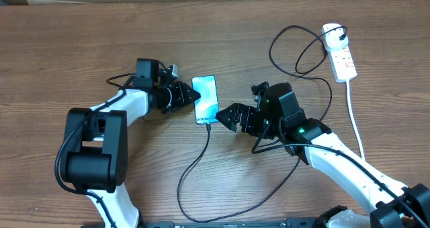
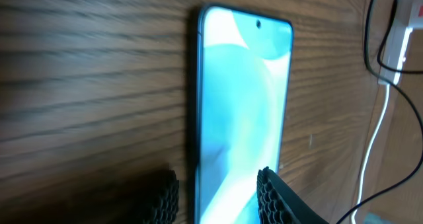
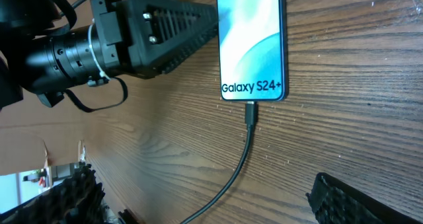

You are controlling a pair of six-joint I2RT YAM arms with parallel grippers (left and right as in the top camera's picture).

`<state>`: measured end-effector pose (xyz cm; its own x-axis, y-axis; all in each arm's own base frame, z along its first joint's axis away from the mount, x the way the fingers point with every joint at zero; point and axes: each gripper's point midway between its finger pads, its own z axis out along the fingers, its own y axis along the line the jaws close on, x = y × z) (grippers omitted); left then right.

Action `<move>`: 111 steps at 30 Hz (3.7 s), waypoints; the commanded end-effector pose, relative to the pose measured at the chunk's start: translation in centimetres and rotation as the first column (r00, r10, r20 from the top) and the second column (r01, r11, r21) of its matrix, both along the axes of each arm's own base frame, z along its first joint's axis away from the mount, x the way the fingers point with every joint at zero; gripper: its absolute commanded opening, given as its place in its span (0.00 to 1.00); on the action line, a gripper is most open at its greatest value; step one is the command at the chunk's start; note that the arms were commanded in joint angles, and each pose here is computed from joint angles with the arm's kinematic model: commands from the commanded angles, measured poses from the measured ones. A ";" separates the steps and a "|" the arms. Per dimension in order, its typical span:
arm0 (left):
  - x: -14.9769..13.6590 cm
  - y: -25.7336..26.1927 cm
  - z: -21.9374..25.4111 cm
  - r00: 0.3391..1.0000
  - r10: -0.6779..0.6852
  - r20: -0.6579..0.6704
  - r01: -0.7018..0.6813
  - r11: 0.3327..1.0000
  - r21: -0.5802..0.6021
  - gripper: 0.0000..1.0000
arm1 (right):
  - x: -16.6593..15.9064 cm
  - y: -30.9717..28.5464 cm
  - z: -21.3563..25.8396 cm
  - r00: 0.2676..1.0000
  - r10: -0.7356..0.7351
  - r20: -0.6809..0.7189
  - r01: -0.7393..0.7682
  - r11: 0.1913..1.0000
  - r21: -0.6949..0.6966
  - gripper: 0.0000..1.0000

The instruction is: Plug charger to phone and switch on socket

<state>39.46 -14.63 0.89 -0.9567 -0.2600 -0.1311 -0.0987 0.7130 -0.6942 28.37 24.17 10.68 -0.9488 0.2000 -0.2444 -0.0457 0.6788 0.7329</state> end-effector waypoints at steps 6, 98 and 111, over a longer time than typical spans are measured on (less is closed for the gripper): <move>0.2 4.4 2.7 0.998 0.039 0.050 -0.042 0.997 0.062 0.34 | 0.3 -0.1 0.1 1.000 -0.007 0.006 0.007 1.000 -0.008 1.00; -20.6 11.3 29.7 0.722 0.171 0.670 -0.411 0.886 0.216 1.00 | 22.9 -43.0 -7.3 0.741 -0.656 0.143 0.564 0.491 -0.664 1.00; -20.6 11.3 29.7 0.722 0.171 0.670 -0.411 0.886 0.216 0.99 | 23.2 -42.6 -8.5 0.695 -0.710 0.113 0.606 0.495 -0.623 1.00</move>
<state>18.84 -3.41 30.60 -0.5136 -0.3340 -0.7903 0.0266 0.9145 -0.4038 51.41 -18.80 2.90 -0.6375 0.6375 -0.4327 0.6570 0.7431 0.1269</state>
